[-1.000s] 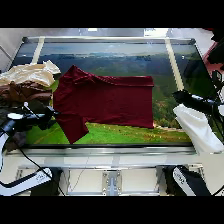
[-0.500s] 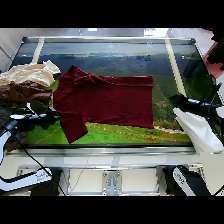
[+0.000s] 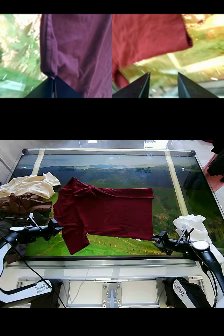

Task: Fold the shirts.

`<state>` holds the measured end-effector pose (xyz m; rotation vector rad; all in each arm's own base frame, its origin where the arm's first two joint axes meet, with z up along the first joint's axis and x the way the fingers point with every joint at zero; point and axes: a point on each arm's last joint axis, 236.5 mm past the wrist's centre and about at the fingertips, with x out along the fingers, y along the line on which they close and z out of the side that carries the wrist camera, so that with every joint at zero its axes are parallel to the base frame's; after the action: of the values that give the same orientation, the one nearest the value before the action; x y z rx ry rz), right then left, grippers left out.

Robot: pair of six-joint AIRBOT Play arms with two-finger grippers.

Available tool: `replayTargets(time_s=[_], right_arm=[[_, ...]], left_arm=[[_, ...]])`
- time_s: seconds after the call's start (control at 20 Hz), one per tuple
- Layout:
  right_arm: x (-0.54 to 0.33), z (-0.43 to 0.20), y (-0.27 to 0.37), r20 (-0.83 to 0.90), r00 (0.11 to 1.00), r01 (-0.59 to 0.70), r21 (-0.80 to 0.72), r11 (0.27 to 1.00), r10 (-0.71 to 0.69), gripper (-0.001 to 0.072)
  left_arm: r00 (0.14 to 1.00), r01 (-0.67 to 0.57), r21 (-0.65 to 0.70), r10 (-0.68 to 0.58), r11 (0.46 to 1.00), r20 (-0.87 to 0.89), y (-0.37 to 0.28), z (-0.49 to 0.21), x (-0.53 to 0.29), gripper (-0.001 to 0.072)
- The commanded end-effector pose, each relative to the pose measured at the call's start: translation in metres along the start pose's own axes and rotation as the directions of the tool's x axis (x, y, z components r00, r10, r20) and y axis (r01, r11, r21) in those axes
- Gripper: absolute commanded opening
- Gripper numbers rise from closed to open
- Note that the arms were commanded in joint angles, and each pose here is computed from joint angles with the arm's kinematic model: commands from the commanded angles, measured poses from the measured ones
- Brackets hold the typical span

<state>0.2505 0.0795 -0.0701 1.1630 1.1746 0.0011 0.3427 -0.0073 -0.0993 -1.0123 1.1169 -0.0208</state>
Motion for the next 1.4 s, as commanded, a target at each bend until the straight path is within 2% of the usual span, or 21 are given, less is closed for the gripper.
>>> replayTargets(time_s=[0.0,0.5,0.6,0.8,0.85,0.9,1.1,1.2,1.3,1.35], right_arm=[[0.011,0.024,-0.007,0.156,0.987,-0.074,0.188,0.979,0.045,0.042],[0.035,0.025,-0.015,0.184,0.983,-0.027,0.217,0.976,-0.014,0.0408],[0.033,0.036,-0.017,0.232,0.973,-0.03,0.227,0.973,-0.024,0.0325],[0.03,0.047,-0.019,0.276,0.961,-0.035,0.234,0.972,-0.032,0.0315],[0.03,0.049,-0.019,0.283,0.959,-0.033,0.225,0.974,-0.033,0.0249],[0.029,0.05,-0.018,0.29,0.957,-0.026,0.185,0.982,-0.029,0.0038],[0.028,0.053,0.004,0.302,0.951,-0.098,0.098,0.99,0.064,0.0034],[0.027,0.051,0.019,0.292,0.948,-0.149,0.057,0.987,0.126,0.0033],[0.019,0.05,0.049,0.268,0.941,-0.181,-0.113,0.977,0.205,0.003],[0.01,0.051,0.071,0.262,0.933,-0.188,-0.232,0.954,0.248,0.0029]], left_arm=[[0.999,0.035,0.013,-0.035,0.999,0.0,-0.008,0.0,0.0,0.0012],[0.999,0.047,0.011,-0.047,0.999,-0.001,-0.011,0.0,0.0,0.0011],[0.999,0.047,0.012,-0.047,0.999,0.0,-0.011,0.0,0.0,0.0012],[0.999,0.047,0.029,-0.047,0.998,0.004,-0.011,0.001,0.0,0.0012],[0.998,0.058,0.041,-0.058,0.997,0.01,-0.014,0.003,0.0,0.0011],[0.997,0.078,0.061,-0.079,0.995,0.021,-0.019,0.005,-0.001,0.0011],[0.976,0.193,0.03,-0.195,0.981,0.096,-0.047,0.023,-0.006,0.0011],[0.97,0.223,0.06,-0.228,0.973,0.085,-0.059,0.026,-0.011,0.0011],[0.951,0.296,0.139,-0.305,0.945,0.05,-0.09,0.027,-0.025,0.001],[0.931,0.346,0.231,-0.363,0.909,0.037,-0.116,0.028,-0.042,0.001]])
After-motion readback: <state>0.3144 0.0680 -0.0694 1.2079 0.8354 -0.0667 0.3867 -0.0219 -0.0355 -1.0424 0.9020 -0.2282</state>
